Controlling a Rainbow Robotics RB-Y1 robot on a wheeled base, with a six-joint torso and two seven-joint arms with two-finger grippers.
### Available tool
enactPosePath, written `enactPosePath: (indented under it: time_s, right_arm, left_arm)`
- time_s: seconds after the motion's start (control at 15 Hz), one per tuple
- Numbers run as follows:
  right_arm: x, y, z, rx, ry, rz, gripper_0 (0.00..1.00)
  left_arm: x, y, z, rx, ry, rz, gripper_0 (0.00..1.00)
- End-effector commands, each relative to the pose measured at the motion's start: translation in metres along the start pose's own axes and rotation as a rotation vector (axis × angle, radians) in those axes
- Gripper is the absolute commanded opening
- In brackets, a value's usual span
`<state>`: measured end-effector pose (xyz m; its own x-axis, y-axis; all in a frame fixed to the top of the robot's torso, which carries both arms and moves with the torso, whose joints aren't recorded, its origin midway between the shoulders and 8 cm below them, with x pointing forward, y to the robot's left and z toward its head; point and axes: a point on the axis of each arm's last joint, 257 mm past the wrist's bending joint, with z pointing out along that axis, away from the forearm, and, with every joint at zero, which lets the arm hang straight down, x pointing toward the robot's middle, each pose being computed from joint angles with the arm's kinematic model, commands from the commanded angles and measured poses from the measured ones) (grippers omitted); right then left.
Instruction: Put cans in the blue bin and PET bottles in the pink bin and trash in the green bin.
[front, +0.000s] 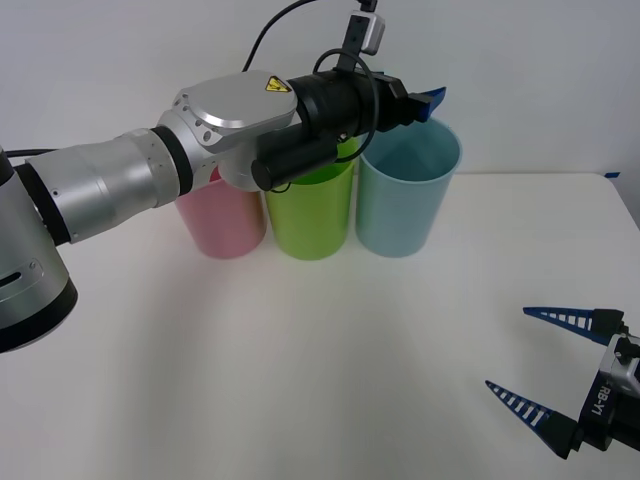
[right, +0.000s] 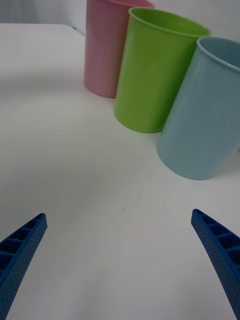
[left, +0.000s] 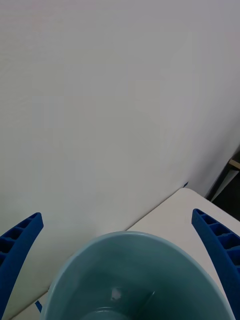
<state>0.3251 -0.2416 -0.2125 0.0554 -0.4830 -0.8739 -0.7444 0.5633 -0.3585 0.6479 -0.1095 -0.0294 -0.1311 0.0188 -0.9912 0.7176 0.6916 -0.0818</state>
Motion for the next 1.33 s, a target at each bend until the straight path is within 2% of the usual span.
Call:
enactPosePath:
  time_s: [0.07,0.27,0.47,0.67,0.87,1.0,1.2,1.33]
  right_arm:
    - [0.000,0.000,0.000,0.000,0.000,0.000,1.00]
    - [0.000,0.000,0.000,0.000,0.000,0.000,1.00]
    - [0.000,0.000,0.000,0.000,0.000,0.000,1.00]
    - [0.000,0.000,0.000,0.000,0.000,0.000,1.00]
    - [0.000,0.000,0.000,0.000,0.000,0.000,1.00]
    - [0.000,0.000,0.000,0.000,0.000,0.000,1.00]
    - [0.000,0.000,0.000,0.000,0.000,0.000,1.00]
    - [0.000,0.000,0.000,0.000,0.000,0.000,1.00]
  left_arm:
    - [-0.001,-0.003,0.000,0.003,-0.004,0.003,1.00]
    - [-0.010,-0.012,-0.002,0.016,-0.020,0.000,1.00]
    - [-0.042,-0.031,-0.011,0.061,-0.073,-0.011,1.00]
    - [-0.067,-0.034,-0.026,0.105,-0.100,0.004,1.00]
    - [-0.098,-0.032,-0.058,0.159,-0.148,-0.010,1.00]
    - [-0.115,-0.023,-0.091,0.196,-0.194,-0.020,1.00]
    - [-0.131,-0.014,-0.141,0.217,-0.249,-0.013,1.00]
    - [-0.124,-0.004,-0.172,0.236,-0.255,-0.009,1.00]
